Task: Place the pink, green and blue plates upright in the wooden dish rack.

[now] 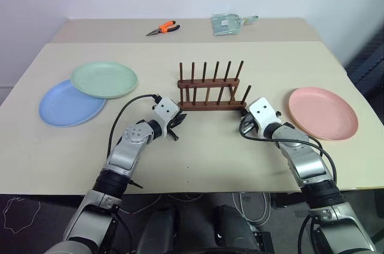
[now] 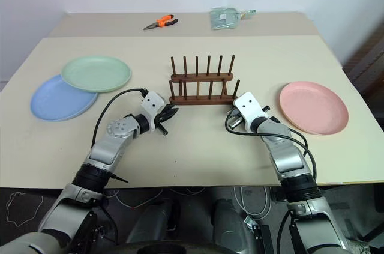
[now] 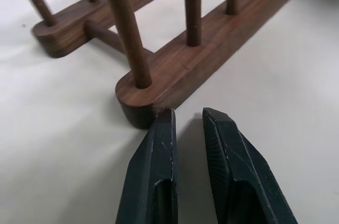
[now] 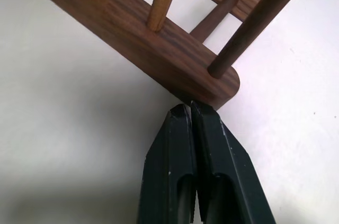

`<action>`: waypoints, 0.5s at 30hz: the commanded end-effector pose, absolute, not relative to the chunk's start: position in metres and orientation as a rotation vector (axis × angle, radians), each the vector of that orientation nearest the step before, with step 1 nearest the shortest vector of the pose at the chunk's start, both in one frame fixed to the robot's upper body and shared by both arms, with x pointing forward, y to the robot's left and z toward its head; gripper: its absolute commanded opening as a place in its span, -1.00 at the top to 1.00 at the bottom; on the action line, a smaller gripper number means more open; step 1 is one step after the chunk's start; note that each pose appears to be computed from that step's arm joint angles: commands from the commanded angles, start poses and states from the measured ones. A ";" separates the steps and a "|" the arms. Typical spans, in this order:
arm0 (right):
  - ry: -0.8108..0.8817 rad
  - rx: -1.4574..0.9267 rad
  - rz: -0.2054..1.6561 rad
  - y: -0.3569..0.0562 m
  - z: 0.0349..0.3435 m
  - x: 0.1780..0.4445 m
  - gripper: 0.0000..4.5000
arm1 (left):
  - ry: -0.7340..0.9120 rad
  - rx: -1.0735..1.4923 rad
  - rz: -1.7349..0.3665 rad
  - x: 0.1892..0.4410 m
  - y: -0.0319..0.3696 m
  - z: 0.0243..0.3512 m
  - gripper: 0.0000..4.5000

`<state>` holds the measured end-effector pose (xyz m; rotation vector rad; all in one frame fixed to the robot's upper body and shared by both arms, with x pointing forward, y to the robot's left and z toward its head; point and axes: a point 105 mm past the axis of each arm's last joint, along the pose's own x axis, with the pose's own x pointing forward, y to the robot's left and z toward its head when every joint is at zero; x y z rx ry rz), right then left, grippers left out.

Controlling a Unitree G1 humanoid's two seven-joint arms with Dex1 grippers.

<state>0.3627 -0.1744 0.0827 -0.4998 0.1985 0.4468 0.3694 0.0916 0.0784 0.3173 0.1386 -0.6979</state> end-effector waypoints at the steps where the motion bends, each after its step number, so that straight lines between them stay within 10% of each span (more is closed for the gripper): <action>1: 0.146 -0.524 0.431 -0.189 0.102 0.359 0.39 | 0.201 0.339 -0.640 0.370 0.109 0.062 0.67; 7: 0.128 -0.641 0.291 -0.246 0.140 0.336 -0.95 | 0.133 0.286 -0.696 0.356 0.105 0.078 0.67; 15: 0.345 -0.635 0.107 -0.301 0.111 0.321 -0.95 | 0.041 0.194 -0.950 0.324 0.064 0.103 0.67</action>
